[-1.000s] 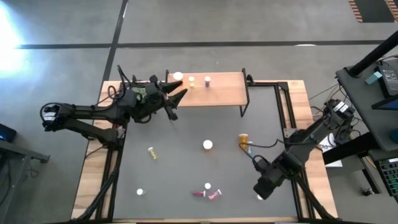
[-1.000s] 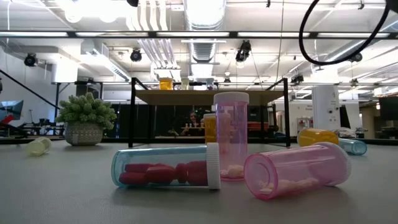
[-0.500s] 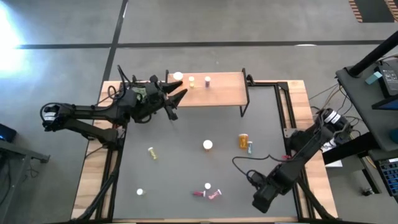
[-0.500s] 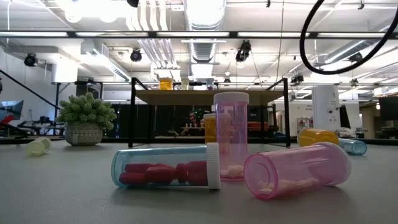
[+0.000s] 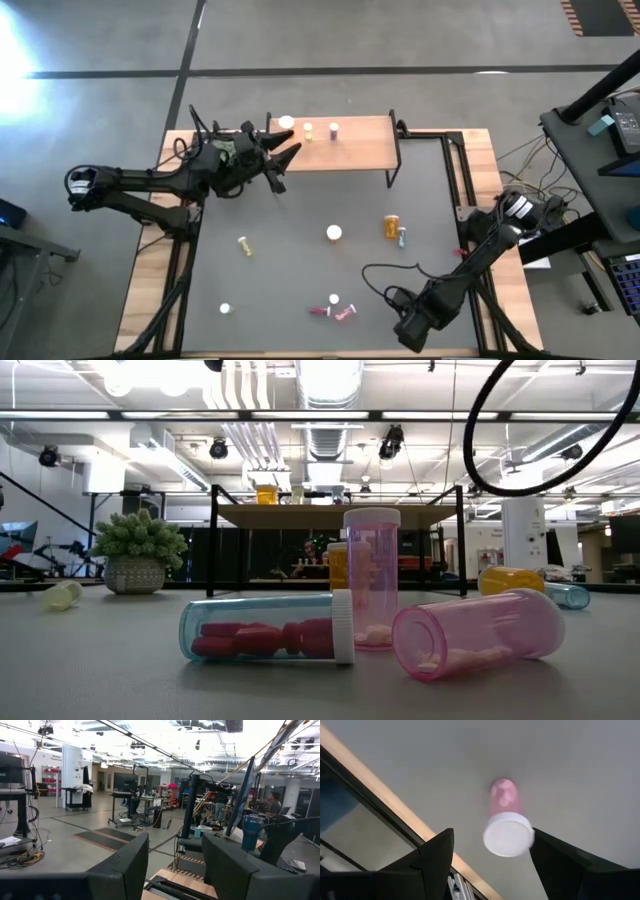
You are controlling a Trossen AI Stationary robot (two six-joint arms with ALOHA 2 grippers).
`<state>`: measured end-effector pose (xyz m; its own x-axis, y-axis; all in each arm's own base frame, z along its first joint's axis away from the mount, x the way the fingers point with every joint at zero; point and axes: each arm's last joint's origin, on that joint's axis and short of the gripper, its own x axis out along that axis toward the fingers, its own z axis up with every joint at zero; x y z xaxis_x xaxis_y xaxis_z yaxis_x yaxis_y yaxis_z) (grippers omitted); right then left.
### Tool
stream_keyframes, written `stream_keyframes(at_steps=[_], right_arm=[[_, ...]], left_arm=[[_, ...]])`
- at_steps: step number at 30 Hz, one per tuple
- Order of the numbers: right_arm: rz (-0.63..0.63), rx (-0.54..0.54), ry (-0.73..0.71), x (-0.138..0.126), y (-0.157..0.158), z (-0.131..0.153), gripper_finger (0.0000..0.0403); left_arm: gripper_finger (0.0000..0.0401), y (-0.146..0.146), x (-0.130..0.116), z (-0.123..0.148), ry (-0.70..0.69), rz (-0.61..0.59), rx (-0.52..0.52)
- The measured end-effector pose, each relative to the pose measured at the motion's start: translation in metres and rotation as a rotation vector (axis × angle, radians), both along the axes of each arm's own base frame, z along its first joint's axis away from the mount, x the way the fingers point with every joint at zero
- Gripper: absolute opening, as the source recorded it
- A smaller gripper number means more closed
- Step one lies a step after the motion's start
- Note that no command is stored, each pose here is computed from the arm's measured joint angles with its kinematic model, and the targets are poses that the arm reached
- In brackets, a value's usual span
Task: Pick and place medicine bottles onto shelf by color
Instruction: Put the right pink pill bottle to the right of the blue pill bottle on the shelf
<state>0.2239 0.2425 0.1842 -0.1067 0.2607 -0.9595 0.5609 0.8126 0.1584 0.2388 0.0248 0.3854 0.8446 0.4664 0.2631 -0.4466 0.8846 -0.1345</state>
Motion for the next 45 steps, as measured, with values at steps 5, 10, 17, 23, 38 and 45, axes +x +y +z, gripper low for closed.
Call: stream_keyframes(at_steps=[5, 10, 17, 23, 38, 45], right_arm=[[0.009, -0.009, 0.007, 0.003, 0.003, -0.005, 0.0242], [-0.024, -0.060, 0.021, 0.000, -0.001, -0.001, 0.0242], [-0.050, -0.096, 0.022, -0.004, -0.009, 0.007, 0.0229], [-0.032, -0.098, 0.022, -0.004, -0.008, 0.004, 0.0211], [-0.011, -0.097, -0.019, -0.001, -0.006, 0.001, 0.0156], [-0.001, -0.091, -0.026, 0.002, -0.009, 0.001, 0.0114]], left_arm=[[0.0169, 0.000, 0.000, 0.000, -0.001, 0.000, -0.001], [0.0169, 0.000, 0.000, 0.000, -0.001, 0.000, -0.001], [0.0169, 0.000, 0.000, 0.000, -0.001, -0.001, -0.003], [0.0169, 0.000, 0.000, 0.000, -0.001, -0.001, -0.003], [0.0169, 0.000, 0.000, 0.000, 0.000, -0.001, -0.002], [0.0169, 0.000, 0.000, 0.000, 0.001, 0.000, -0.001]])
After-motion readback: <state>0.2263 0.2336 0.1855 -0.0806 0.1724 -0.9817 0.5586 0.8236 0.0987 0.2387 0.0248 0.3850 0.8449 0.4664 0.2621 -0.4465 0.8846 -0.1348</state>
